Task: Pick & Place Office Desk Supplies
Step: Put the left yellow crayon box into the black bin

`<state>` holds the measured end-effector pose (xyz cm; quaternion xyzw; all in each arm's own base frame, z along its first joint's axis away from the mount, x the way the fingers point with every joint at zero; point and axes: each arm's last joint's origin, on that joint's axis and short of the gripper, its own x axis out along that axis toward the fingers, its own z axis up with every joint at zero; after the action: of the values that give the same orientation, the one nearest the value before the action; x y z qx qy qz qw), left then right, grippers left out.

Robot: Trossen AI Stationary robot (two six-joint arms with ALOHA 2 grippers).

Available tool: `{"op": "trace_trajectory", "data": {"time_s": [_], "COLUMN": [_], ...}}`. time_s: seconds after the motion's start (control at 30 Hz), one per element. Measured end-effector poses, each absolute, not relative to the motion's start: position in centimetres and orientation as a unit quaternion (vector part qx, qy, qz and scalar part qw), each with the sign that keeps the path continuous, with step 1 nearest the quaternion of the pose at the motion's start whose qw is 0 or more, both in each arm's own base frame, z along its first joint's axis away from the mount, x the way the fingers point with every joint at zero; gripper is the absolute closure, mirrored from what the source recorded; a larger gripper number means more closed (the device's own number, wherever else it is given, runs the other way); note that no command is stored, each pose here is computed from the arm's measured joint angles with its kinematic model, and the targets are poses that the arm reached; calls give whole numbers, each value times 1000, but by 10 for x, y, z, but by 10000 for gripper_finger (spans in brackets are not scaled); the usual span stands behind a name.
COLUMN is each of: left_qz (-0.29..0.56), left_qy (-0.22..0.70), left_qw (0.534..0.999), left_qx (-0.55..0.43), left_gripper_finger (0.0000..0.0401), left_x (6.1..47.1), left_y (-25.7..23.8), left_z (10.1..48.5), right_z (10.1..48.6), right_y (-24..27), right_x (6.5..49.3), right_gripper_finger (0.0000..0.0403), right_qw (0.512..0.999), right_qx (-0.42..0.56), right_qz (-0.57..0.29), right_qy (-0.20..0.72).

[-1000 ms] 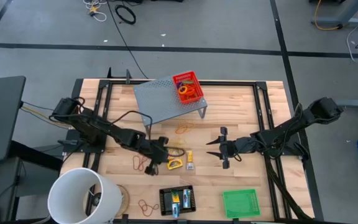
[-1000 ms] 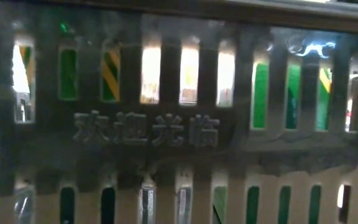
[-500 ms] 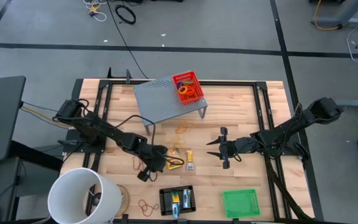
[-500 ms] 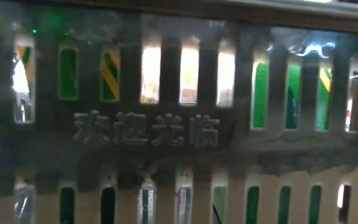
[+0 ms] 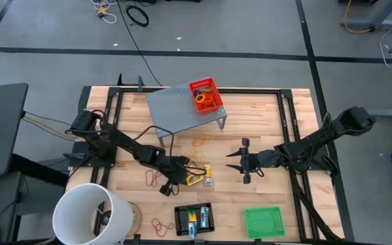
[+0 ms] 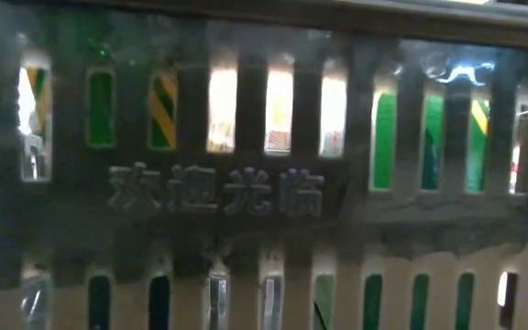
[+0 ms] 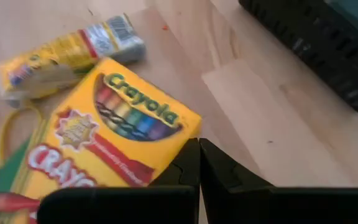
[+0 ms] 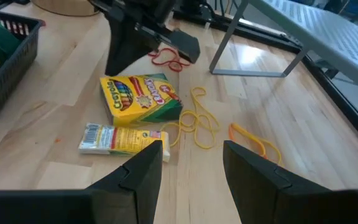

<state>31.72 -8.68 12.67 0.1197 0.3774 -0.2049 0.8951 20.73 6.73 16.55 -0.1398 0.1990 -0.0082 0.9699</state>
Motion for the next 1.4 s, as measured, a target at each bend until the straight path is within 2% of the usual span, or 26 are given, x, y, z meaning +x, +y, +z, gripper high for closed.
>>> {"op": "trace_trajectory", "data": {"time_s": [0.3,0.53,0.9,1.2,1.4], "left_qz": [-196,-184,-115,-121,-127], "left_qy": [340,329,304,316,312], "left_qw": [914,920,935,930,930], "left_qx": [105,107,141,144,146], "left_gripper_finger": [400,400,400,400,400], "left_x": [339,364,380,377,377], "left_y": [-72,-66,-52,-56,-58], "left_z": [102,96,109,108,109], "right_z": [163,158,146,130,128], "right_y": [69,72,89,91,87], "right_x": [207,216,267,290,292], "right_gripper_finger": [226,225,170,184,196], "right_qw": [959,926,867,794,787], "right_qx": [-181,-268,-375,-434,-441], "right_qz": [22,48,55,58,58], "right_qy": [216,262,322,421,427]}}
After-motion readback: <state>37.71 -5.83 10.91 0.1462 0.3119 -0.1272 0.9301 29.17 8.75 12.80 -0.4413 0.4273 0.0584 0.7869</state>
